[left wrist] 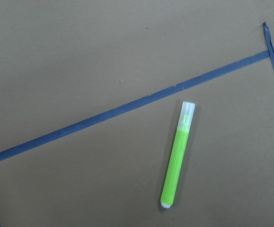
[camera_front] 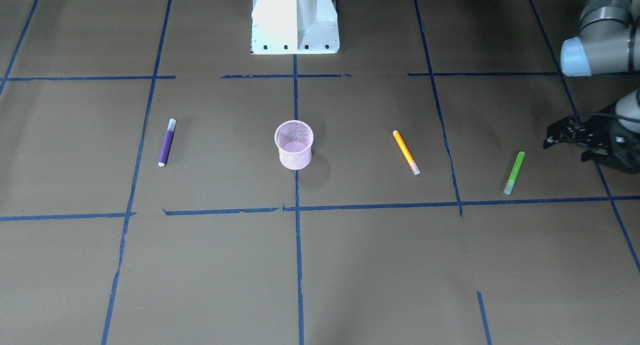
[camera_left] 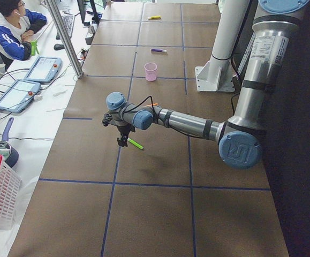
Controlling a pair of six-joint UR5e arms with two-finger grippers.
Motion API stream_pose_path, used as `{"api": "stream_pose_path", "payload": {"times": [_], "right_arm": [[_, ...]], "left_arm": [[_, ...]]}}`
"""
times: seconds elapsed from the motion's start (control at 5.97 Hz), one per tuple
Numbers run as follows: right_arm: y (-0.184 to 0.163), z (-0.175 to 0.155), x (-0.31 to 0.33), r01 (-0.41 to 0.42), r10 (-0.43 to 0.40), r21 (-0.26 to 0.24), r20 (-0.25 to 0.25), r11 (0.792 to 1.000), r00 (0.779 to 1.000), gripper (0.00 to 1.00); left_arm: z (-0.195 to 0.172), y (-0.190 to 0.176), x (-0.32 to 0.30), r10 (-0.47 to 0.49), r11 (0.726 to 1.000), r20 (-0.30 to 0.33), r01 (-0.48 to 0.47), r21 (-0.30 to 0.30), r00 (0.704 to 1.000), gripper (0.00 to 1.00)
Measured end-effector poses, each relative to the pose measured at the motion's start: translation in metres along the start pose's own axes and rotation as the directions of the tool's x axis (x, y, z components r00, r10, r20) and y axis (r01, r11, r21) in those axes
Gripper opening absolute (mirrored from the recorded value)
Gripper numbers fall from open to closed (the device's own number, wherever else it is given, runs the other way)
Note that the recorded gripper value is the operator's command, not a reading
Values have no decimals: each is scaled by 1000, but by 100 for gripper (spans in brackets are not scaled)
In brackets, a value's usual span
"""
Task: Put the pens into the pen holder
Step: 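Reach the left gripper down and grasp the green highlighter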
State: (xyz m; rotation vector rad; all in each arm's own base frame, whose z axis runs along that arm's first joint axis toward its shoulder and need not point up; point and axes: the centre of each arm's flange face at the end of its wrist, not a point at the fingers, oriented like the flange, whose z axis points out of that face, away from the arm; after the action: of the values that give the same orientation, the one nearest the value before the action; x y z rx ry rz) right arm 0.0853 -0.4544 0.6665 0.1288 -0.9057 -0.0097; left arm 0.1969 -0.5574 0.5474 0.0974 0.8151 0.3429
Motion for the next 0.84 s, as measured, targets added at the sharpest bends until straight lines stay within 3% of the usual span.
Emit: {"api": "stream_pose_path", "payload": {"times": [0.5, 0.84], "right_arm": [[1, 16, 15, 11, -11, 14, 3, 1000, 1000, 100], [0, 17, 15, 7, -7, 11, 6, 1000, 1000, 100]], "left_arm": [[33, -35, 19, -2, 1000, 16, 2, -8, 1000, 100], [50, -38, 21, 12, 1000, 15, -12, -14, 1000, 100]]}}
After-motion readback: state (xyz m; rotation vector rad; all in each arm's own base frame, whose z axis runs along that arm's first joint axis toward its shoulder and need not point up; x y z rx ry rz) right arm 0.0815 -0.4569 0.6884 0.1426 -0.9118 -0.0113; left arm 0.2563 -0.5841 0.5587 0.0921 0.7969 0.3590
